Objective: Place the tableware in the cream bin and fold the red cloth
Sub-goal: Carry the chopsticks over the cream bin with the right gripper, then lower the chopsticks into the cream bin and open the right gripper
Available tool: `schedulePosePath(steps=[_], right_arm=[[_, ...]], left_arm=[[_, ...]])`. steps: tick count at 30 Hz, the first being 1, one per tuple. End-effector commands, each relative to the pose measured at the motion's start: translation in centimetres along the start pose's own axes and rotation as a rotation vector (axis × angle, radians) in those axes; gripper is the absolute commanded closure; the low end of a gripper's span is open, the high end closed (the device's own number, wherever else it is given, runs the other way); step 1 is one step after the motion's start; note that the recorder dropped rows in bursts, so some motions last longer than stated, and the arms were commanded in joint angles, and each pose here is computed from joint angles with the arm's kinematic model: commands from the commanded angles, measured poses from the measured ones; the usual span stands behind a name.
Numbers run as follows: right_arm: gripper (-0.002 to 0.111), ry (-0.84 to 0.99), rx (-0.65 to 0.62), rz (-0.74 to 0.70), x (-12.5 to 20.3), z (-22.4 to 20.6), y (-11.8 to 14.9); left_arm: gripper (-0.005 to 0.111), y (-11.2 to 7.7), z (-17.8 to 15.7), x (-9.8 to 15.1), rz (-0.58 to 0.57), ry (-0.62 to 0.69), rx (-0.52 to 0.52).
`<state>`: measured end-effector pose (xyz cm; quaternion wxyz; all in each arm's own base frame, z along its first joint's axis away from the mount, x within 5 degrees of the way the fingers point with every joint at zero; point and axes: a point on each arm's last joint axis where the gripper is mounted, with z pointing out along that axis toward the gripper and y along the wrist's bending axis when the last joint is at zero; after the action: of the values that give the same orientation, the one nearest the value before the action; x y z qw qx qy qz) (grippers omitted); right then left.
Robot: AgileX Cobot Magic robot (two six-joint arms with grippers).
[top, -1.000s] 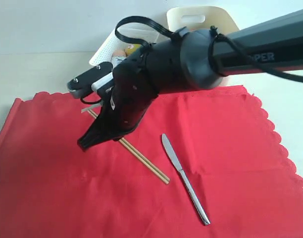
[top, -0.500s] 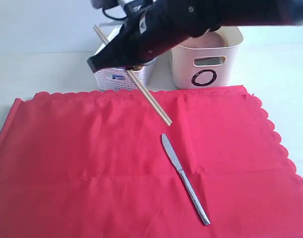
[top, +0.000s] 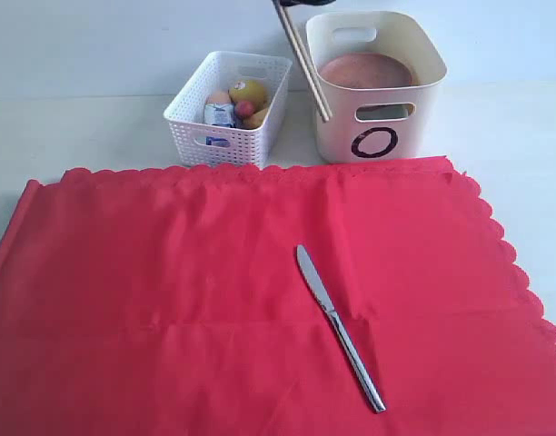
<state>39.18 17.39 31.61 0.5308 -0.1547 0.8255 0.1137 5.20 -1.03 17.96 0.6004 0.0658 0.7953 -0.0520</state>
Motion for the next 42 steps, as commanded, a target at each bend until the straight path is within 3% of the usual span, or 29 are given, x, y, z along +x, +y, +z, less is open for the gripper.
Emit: schedulePosePath(steps=[1, 13, 20, 28, 42], right_arm=[[0.108, -0.169, 0.025, 0.011, -1.6, 0.1, -2.2], [0.108, -0.326, 0.122, 0.055, 0.3, 3.5, -8.5], [0.108, -0.394, 0.199, 0.218, 2.2, 5.3, -12.2], [0.107, -0.368, 0.229, 0.295, 3.8, 7.4, -13.4], [0.064, -0.349, 0.241, 0.238, 4.3, 7.8, -13.4]], left_arm=[[0.107, 0.0, 0.0, -0.2, -0.002, -0.011, 0.003], [0.107, 0.0, 0.0, -0.2, -0.002, -0.011, 0.003], [0.107, 0.0, 0.0, -0.2, -0.002, -0.011, 0.003], [0.107, 0.0, 0.0, -0.2, -0.002, -0.011, 0.003], [0.107, 0.0, 0.0, -0.2, -0.002, -0.011, 0.003]])
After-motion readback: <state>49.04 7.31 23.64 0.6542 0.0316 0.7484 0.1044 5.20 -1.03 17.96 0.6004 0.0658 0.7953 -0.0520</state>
